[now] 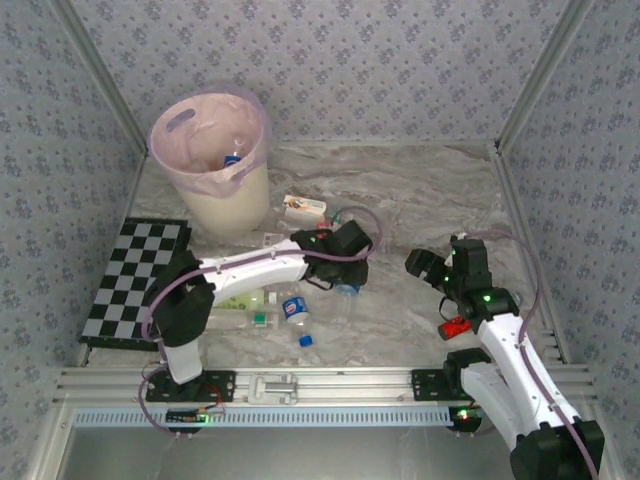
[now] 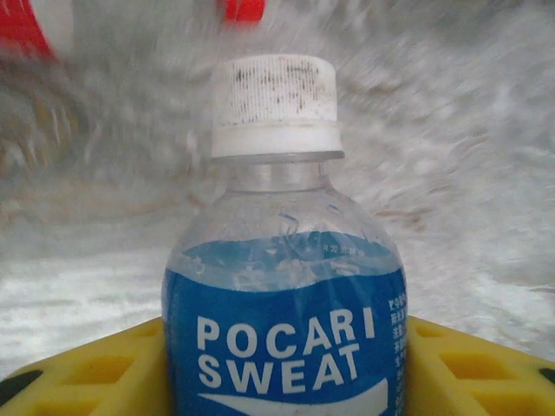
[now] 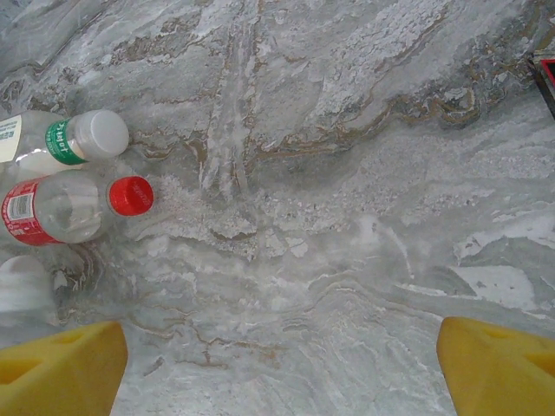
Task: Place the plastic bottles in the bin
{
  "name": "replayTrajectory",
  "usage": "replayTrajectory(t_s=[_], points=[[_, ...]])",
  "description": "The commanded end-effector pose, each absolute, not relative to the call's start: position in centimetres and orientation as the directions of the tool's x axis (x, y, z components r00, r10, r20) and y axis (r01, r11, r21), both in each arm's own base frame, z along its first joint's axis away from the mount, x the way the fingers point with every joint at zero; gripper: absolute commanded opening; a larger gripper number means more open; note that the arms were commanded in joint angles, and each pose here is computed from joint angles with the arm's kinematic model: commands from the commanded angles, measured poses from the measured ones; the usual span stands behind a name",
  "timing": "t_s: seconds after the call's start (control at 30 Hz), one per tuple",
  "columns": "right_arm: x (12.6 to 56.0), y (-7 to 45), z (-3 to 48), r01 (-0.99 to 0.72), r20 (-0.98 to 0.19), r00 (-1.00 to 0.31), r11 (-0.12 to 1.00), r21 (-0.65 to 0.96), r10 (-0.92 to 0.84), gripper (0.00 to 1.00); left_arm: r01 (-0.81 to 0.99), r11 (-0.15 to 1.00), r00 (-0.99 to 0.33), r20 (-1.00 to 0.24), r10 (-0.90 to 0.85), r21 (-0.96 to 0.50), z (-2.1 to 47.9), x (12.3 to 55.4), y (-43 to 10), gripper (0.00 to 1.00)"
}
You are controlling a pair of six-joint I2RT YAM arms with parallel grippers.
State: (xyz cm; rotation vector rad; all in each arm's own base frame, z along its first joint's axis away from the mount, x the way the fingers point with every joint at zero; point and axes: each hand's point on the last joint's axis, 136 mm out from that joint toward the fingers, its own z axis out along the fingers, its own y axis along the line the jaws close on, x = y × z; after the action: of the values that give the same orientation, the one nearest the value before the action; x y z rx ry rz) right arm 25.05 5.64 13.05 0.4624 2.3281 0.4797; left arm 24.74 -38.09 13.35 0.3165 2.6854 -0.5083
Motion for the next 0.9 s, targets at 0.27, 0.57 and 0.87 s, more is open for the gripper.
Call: replayTrajectory(t_s=[0.27, 0.57, 0.87], points=[[23.9, 5.7, 13.5, 0.185, -0.555, -0.696, 0.861, 0.474, 0.455, 0.94, 0.375, 0.848, -0.559, -0.821, -0.116, -0.375, 40.7, 37.9, -27.3, 0.37], [22.5, 5.4, 13.6, 0.186, -0.557, -0.699, 0.866, 0.464, 0.448, 0.94, 0.112, 0.919, -0.272, -0.901, -0.337, -0.378, 49.7, 44.8, -13.2, 0.16], [21.7, 5.4, 13.3, 0.185, -0.545, -0.706, 0.86, 0.475, 0.453, 0.94, -0.106, 0.949, -0.346, -0.883, -0.316, -0.297, 44.9, 50.0, -6.0, 0.0]])
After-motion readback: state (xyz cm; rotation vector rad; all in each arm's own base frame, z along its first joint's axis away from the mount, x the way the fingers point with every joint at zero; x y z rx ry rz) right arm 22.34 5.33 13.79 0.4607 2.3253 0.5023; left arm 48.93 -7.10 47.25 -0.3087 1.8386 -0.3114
